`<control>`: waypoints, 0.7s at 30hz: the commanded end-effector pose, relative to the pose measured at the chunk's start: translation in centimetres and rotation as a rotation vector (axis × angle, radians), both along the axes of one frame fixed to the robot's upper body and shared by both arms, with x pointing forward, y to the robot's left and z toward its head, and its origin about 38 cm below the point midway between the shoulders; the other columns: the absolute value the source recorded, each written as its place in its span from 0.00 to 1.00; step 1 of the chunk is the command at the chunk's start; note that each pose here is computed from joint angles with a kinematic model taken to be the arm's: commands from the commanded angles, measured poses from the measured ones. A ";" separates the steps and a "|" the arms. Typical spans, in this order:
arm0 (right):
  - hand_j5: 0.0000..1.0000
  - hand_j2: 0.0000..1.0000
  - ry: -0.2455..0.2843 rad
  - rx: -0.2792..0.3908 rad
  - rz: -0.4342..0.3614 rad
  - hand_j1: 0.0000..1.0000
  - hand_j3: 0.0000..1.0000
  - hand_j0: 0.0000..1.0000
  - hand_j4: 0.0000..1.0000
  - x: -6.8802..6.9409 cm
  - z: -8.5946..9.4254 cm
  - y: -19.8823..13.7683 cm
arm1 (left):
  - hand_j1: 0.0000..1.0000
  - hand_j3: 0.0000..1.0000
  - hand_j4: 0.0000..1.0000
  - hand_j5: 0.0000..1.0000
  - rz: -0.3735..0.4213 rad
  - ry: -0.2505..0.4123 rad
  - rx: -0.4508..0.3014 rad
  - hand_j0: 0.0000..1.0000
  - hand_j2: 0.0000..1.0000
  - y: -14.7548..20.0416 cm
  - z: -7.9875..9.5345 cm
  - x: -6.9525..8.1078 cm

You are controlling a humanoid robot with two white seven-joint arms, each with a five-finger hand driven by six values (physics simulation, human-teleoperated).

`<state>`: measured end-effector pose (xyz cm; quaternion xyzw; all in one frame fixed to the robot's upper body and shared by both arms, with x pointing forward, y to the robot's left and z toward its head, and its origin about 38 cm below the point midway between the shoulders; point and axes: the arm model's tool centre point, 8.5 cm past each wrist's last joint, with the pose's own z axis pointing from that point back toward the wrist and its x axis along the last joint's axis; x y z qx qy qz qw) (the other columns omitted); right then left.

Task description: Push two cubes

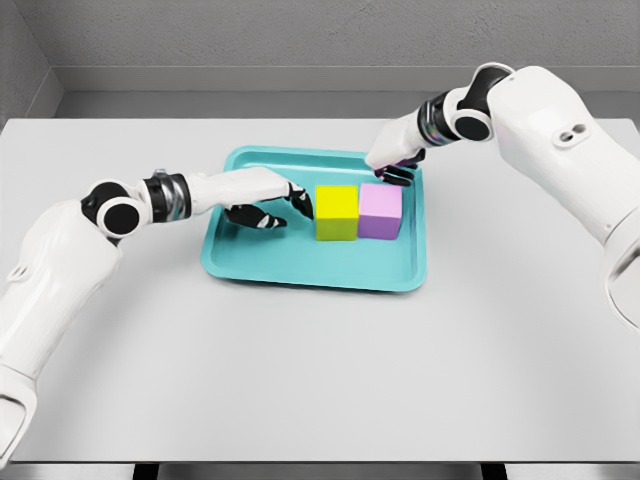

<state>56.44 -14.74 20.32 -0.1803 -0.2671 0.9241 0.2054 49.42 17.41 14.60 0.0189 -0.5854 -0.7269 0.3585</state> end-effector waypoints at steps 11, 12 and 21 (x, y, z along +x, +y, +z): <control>0.07 0.07 -0.038 0.014 -0.072 0.07 0.07 0.07 0.07 0.8 1.0 -0.4 | 0.60 0.60 0.60 0.60 -0.007 0.005 -0.016 0.60 0.60 -0.8 0.0 0.0; 0.07 0.07 -0.046 0.016 -0.090 0.07 0.07 0.07 0.07 1.0 1.1 -0.5 | 0.60 0.60 0.60 0.60 -0.005 0.006 -0.015 0.60 0.60 -0.7 -0.1 0.0; 0.08 0.08 -0.084 0.019 -0.115 0.08 0.08 0.08 0.08 1.7 3.1 -1.3 | 0.60 0.60 0.60 0.60 0.046 -0.022 -0.026 0.60 0.60 2.8 2.2 0.9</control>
